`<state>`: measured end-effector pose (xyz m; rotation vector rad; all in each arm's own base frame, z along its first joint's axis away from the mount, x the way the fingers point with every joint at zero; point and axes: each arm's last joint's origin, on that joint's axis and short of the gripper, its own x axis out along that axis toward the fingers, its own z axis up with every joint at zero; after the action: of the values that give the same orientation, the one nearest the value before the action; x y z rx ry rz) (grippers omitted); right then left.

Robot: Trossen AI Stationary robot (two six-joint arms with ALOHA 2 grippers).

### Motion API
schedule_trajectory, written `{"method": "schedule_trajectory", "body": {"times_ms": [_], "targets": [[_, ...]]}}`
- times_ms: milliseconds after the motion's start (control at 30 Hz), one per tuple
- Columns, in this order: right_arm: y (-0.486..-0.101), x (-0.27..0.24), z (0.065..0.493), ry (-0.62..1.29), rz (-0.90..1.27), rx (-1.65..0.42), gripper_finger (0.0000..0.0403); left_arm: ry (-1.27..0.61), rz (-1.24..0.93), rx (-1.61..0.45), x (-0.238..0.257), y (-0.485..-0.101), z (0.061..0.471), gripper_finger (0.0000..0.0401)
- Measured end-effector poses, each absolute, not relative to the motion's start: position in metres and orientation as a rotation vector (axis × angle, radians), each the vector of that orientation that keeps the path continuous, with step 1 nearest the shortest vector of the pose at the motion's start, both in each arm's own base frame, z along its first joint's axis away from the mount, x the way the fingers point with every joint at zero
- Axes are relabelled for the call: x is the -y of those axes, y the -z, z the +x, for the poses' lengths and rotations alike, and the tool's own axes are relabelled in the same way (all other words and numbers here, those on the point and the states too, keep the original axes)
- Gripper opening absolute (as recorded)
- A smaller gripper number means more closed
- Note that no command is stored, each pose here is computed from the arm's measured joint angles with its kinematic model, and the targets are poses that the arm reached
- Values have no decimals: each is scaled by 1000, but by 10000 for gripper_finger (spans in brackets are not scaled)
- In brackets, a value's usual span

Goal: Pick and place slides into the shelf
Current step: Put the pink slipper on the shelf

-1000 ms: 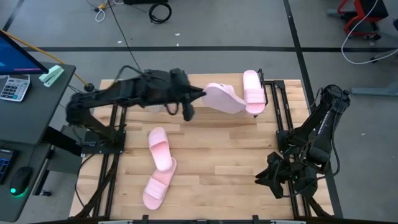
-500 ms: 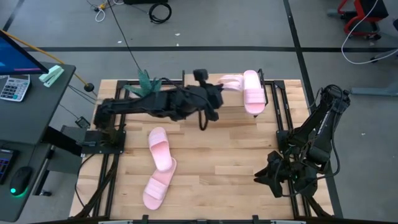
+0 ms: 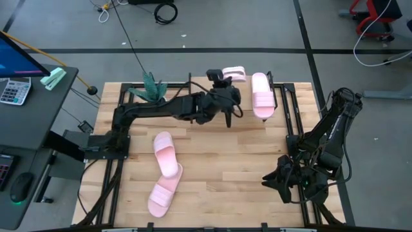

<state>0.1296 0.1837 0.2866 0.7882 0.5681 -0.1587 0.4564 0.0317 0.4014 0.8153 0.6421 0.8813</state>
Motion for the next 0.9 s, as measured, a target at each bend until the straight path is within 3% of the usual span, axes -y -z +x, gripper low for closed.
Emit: {"method": "schedule_trajectory", "body": {"times_ms": [333, 900], "targets": [[-286, -183, 130, 159, 754, -559, 132, -850, 796, -543, -34, -402, 466, 14], [-287, -183, 130, 157, 753, -555, 132, -824, 835, -592, -46, -375, 485, 11]]}}
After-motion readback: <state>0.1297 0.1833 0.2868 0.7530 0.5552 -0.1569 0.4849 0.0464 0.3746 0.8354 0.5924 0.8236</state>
